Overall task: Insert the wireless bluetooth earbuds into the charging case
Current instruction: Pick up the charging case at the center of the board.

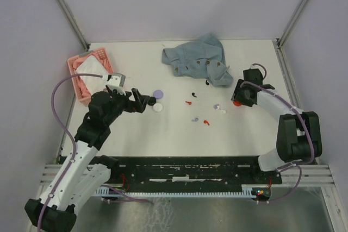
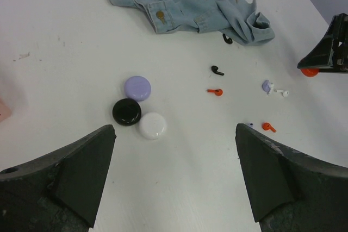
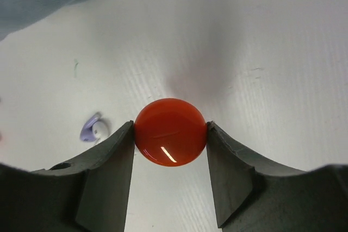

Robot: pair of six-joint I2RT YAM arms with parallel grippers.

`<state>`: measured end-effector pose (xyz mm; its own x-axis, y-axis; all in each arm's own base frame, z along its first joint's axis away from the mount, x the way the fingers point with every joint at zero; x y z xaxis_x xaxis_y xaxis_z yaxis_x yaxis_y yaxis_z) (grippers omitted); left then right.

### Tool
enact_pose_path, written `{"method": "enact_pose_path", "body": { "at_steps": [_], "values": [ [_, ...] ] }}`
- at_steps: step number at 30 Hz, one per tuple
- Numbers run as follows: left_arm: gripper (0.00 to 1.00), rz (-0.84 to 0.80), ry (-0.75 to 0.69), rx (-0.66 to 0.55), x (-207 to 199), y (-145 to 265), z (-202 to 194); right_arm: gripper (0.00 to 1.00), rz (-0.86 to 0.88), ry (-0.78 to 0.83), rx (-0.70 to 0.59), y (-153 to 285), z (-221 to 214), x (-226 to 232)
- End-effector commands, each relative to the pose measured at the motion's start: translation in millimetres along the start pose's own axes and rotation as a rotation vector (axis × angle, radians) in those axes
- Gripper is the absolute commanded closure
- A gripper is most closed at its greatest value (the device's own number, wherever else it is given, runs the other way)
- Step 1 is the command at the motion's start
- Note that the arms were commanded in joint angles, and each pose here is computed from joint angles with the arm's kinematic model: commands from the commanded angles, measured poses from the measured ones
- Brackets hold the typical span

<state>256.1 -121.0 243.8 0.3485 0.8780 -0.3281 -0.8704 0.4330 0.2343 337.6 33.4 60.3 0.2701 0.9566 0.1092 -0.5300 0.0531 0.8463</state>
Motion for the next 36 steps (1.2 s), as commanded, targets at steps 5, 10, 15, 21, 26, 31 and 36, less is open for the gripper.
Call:
{"method": "enact_pose_path", "body": {
  "at_steps": [5, 10, 15, 21, 26, 31, 36],
  "values": [
    [0.06, -0.204, 0.146, 0.062, -44, -11, 10, 0.57, 0.217, 0.163, -0.123, 47, -4, 66],
    [0.08, -0.264, 0.220, 0.146, -55, -21, -4, 0.57, 0.362, 0.231, -0.195, 74, -13, 104],
    [0.11, -0.308, 0.288, 0.223, -64, -31, -19, 0.58, 0.487, 0.302, -0.265, 96, -22, 134],
    [0.13, -0.368, 0.336, 0.257, -85, -40, -27, 0.58, 0.639, 0.414, -0.349, 120, -38, 167],
    [0.17, -0.403, 0.365, 0.273, -103, -49, -26, 0.59, 0.746, 0.528, -0.427, 142, -53, 192],
    [0.21, -0.440, 0.368, 0.302, -120, -55, -29, 0.59, 0.829, 0.635, -0.498, 161, -67, 211],
    [0.25, -0.473, 0.373, 0.330, -132, -58, -34, 0.59, 0.892, 0.732, -0.539, 173, -83, 226]
  ]
}}
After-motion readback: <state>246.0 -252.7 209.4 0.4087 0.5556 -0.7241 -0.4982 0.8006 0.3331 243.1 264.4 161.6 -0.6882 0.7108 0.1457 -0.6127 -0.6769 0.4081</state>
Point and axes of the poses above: each gripper's point midway between its finger pads, its own y axis back along the fingers, its own x axis along the line the jaws close on, z = x × y, the point moved 1 cm from there along y, back along the fingers, and after that the axes turned 5 degrees about y, right-handed, at the moved point
